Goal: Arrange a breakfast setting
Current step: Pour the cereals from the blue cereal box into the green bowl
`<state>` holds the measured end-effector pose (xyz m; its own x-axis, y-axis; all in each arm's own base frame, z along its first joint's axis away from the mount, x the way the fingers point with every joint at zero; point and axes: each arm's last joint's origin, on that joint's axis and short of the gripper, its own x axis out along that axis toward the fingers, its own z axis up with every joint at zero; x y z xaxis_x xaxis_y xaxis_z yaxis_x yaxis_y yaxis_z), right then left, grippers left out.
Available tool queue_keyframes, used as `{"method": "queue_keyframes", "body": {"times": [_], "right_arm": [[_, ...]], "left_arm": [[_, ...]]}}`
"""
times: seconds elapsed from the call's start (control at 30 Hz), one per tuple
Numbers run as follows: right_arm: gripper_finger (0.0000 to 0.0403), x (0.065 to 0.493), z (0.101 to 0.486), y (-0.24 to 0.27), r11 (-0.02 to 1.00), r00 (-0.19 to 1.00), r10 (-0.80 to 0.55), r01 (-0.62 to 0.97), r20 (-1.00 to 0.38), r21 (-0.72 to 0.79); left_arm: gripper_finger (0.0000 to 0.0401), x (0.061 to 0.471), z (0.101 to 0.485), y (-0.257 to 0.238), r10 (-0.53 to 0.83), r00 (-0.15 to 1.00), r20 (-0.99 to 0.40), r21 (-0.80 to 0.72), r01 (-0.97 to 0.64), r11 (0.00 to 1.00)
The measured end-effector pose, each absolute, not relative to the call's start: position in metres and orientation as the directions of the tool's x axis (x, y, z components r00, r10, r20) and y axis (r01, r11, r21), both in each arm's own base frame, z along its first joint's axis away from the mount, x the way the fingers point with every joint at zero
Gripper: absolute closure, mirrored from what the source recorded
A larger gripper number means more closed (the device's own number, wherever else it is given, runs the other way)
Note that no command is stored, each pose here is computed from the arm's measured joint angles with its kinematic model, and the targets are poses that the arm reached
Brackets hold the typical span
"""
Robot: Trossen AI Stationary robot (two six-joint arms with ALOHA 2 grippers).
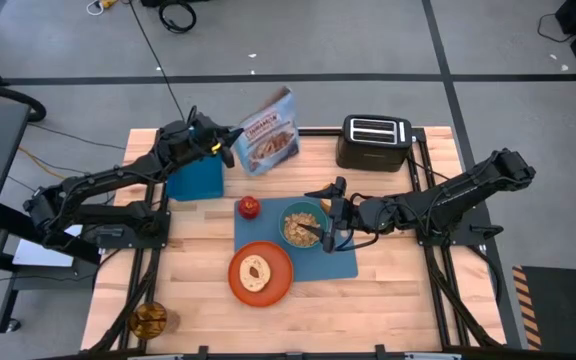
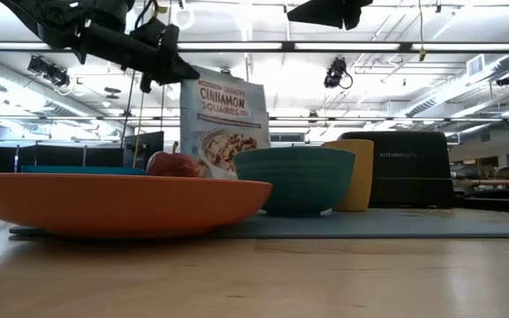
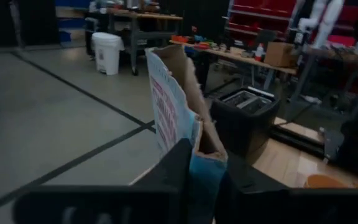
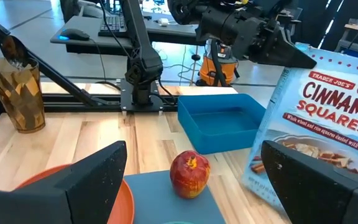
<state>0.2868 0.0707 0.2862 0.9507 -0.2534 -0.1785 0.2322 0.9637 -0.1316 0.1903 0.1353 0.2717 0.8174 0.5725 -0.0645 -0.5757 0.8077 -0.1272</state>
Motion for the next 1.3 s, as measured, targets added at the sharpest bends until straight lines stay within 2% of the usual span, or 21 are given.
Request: {"method": "queue_keyframes", "body": {"times": [0.1, 0.2, 0.37, 0.67, 0.83, 1.1, 1.17, 1.3], "right_arm": [[0.0023, 0.287, 0.286, 0.071, 0.963, 0.951, -0.254, 0.232, -0.178, -0.134], [0.0023, 0.287, 0.286, 0.071, 0.963, 0.951, -0.253, 0.231, -0.179, -0.136], [0.0023, 0.287, 0.286, 0.071, 0.969, 0.956, -0.229, 0.207, -0.185, -0.134], [0.0023, 0.286, 0.283, 0.076, 0.985, 0.966, -0.146, 0.120, -0.215, -0.127], [0.0023, 0.287, 0.283, 0.074, 0.986, 0.968, -0.124, 0.095, -0.216, -0.138], [0.0023, 0.288, 0.283, 0.074, 0.991, 0.974, -0.044, 0.014, -0.222, -0.136], [0.0023, 0.288, 0.283, 0.075, 0.991, 0.974, -0.028, -0.002, -0.223, -0.134], [0.0023, 0.287, 0.281, 0.078, 0.990, 0.969, 0.011, -0.044, -0.245, -0.130]], "left_arm": [[0.0381, 0.190, 0.272, 0.136, 0.603, 0.795, -0.066, -0.189, -0.603, 0.775], [0.0392, 0.191, 0.272, 0.135, 0.625, 0.778, -0.065, -0.233, -0.621, 0.749], [0.0392, 0.197, 0.272, 0.124, 0.709, 0.702, -0.064, -0.245, -0.700, 0.671], [0.0392, 0.210, 0.271, 0.085, 0.860, 0.508, -0.055, -0.287, -0.833, 0.474], [0.0393, 0.217, 0.266, 0.069, 0.915, 0.400, -0.061, -0.372, -0.859, 0.351], [0.0391, 0.233, 0.244, 0.061, 0.951, 0.295, -0.087, -0.480, -0.849, 0.220], [0.0391, 0.236, 0.238, 0.059, 0.955, 0.282, -0.093, -0.502, -0.842, 0.200], [0.0389, 0.241, 0.234, 0.050, 0.943, 0.318, -0.102, -0.495, -0.838, 0.229]]}}
